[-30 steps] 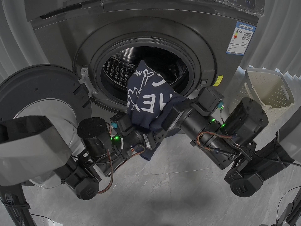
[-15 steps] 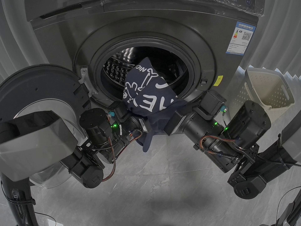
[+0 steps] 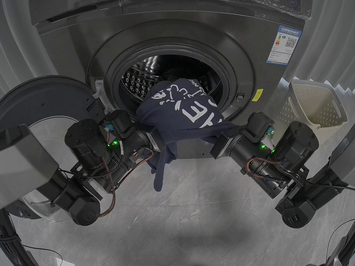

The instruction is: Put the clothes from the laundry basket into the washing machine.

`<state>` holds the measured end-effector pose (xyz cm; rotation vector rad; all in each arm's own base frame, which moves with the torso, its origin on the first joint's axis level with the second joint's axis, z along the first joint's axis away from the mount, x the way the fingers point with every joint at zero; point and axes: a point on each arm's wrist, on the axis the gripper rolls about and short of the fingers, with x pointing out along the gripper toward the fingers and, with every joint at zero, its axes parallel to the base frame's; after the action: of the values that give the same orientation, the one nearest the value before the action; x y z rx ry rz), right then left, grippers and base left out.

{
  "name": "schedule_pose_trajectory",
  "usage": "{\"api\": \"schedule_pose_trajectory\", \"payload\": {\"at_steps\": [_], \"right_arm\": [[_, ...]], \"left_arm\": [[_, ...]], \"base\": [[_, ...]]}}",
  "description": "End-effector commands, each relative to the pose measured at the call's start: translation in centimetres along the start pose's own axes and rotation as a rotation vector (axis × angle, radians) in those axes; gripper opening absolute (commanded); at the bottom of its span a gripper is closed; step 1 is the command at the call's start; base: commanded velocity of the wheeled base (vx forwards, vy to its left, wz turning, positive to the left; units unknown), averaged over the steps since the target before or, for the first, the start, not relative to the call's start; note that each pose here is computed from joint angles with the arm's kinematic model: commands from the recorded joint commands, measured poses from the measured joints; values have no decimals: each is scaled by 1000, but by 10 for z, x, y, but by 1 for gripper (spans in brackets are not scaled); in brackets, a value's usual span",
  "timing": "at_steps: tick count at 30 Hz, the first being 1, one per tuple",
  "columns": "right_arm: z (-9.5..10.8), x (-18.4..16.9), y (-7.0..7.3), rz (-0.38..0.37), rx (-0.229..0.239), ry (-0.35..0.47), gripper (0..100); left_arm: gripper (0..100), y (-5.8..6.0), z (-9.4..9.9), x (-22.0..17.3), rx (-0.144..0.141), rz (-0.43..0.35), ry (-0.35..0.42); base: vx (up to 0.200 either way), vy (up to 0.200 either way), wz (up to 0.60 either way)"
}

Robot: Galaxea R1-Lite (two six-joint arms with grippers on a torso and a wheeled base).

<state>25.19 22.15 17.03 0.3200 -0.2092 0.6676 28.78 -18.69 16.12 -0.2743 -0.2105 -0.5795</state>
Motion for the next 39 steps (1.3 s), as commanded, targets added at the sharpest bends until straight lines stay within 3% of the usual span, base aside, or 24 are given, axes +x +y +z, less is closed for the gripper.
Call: {"api": "schedule_pose_trajectory", "payload": {"at_steps": [1, 5, 6, 10, 15, 20, 25, 28, 31, 34, 39], "right_arm": [[-16, 2, 0, -2, -1, 39, 0], [-19, 2, 4, 14, 2, 43, 0], [-18, 2, 8, 26, 7, 41, 100], [-22, -12, 15, 52, 8, 87, 100], [-30, -69, 24, 147, -5, 266, 100], [-40, -103, 16, 141, -41, 390, 100], [-48, -121, 3, 120, -35, 479, 100], [-46, -119, -7, 77, -40, 470, 100], [-38, -106, -26, 16, -53, 412, 100], [-31, -95, -47, -12, -75, 368, 100], [-23, -91, -64, -31, -93, 336, 100]], "left_arm": [[0, -6, 24, -15, -5, -14, -44], [0, -10, 28, -21, -10, -27, -41], [0, -11, 30, -24, -11, -32, -42], [0, -12, 35, -31, -11, -32, -40], [0, -13, 48, -55, -14, -25, 1], [0, -16, 53, -79, -14, -57, 64], [0, -16, 49, -99, -19, -102, 115], [0, -15, 47, -106, -20, -110, 136], [0, -12, 43, -111, -19, -128, 164], [0, -7, 43, -112, -17, -142, 172], [0, 0, 46, -115, -13, -159, 169]], "base": [[0, 0, 0], [0, 0, 0], [0, 0, 0], [0, 0, 0], [0, 0, 0], [0, 0, 0], [0, 0, 0], [0, 0, 0], [0, 0, 0], [0, 0, 0], [0, 0, 0]]}}
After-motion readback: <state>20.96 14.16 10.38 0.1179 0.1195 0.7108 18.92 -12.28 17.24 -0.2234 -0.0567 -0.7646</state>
